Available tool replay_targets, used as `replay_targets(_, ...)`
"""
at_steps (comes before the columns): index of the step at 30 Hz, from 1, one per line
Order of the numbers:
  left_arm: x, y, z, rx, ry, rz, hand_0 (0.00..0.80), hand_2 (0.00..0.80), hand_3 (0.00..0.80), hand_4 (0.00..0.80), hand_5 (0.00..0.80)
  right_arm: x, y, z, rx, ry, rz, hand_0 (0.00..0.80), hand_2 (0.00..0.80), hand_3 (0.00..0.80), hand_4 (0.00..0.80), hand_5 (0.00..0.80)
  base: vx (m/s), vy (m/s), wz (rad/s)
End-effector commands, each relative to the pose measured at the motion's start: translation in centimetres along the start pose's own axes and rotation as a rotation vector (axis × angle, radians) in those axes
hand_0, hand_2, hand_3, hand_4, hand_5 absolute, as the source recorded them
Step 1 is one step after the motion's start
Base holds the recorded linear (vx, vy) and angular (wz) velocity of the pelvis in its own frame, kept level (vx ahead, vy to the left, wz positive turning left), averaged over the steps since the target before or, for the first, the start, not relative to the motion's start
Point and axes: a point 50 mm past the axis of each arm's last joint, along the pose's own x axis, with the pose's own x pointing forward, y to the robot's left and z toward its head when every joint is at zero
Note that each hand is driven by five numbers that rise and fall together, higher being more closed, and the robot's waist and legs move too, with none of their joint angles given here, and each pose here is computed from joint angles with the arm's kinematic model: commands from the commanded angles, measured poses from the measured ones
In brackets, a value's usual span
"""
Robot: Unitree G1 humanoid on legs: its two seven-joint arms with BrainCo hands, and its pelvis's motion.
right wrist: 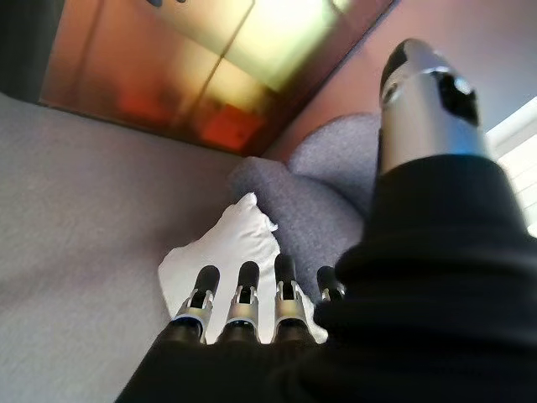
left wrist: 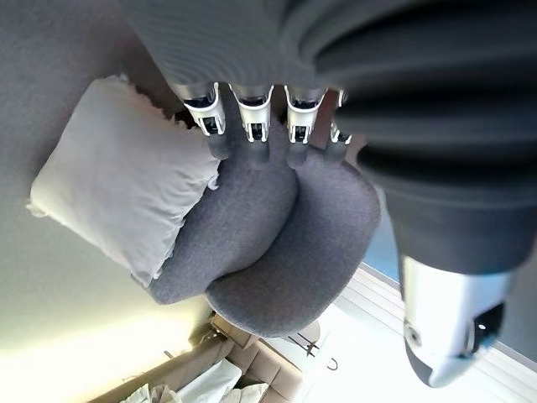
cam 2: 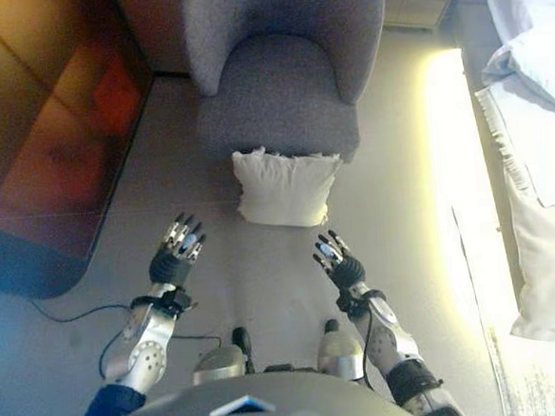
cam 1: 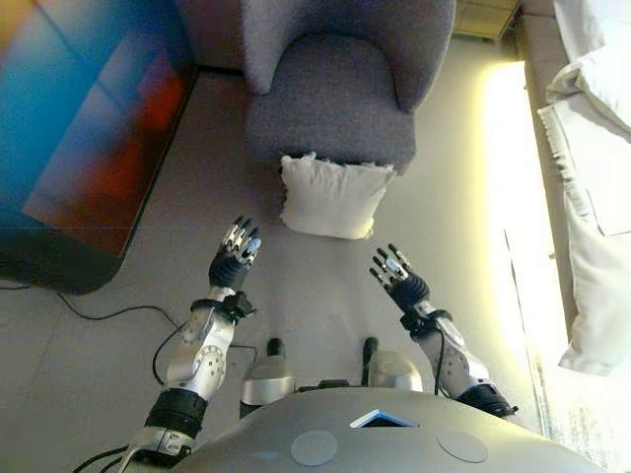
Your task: Pick up the cushion and take it to the sofa
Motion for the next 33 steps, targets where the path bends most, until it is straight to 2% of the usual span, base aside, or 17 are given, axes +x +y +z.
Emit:
replay_targets(1, -0.7, 1.2, 2.7, 0.006, -0.107, 0.004, 0.000, 0.000, 0.000, 0.000, 0.000, 0.2, 1.9, 0.7, 0.030, -0.086, 0.078, 0.000, 0.000, 0.000, 0.000, 0.000, 0.209, 0.006, 0.27)
replay_targets(9, -1.1, 0.9, 2.5, 0.027, -0.093, -0.012, 0.000, 0.000, 0.000, 0.000, 0.000, 0.6, 1.4, 2.0, 0.065, -0.120, 0.039, 0.000, 0.000, 0.000, 0.000, 0.000, 0.386, -0.142, 0.22)
replay_targets(16, -2.7, 1.3, 0.4, 0.026, -0.018, -0.009, 0.000, 0.000, 0.000, 0.000, 0.000, -0.5, -0.3, 0.8, 0.086, -0.078, -0.020, 0.000, 0.000, 0.000, 0.000, 0.000, 0.481, -0.109, 0.36)
replay_targets(20, -3.6, 1.5, 0.0, -0.015, -0.008, 0.035, 0.000, 0.000, 0.000, 0.000, 0.000, -0.9, -0.2, 0.3, 0.040, -0.025, -0.005, 0.000, 0.000, 0.000, 0.000, 0.000, 0.418, -0.112, -0.41)
replay_targets(27, -2.2, 0.3, 0.9, -0.060, -0.067, 0.040, 0.000, 0.000, 0.000, 0.000, 0.000, -0.2, -0.1, 1.6, -0.034, -0.024, 0.060, 0.000, 0.000, 0.000, 0.000, 0.000, 0.353, -0.209, -0.27)
replay_targets(33, -1.2, 0.0, 1.7, -0.042, -0.079, 0.026, 0.000, 0.000, 0.000, 0.000, 0.000, -0.1, -0.1, 1.9, 0.005, -0.040, 0.053, 0.000, 0.000, 0.000, 0.000, 0.000, 0.262, 0.117, -0.33)
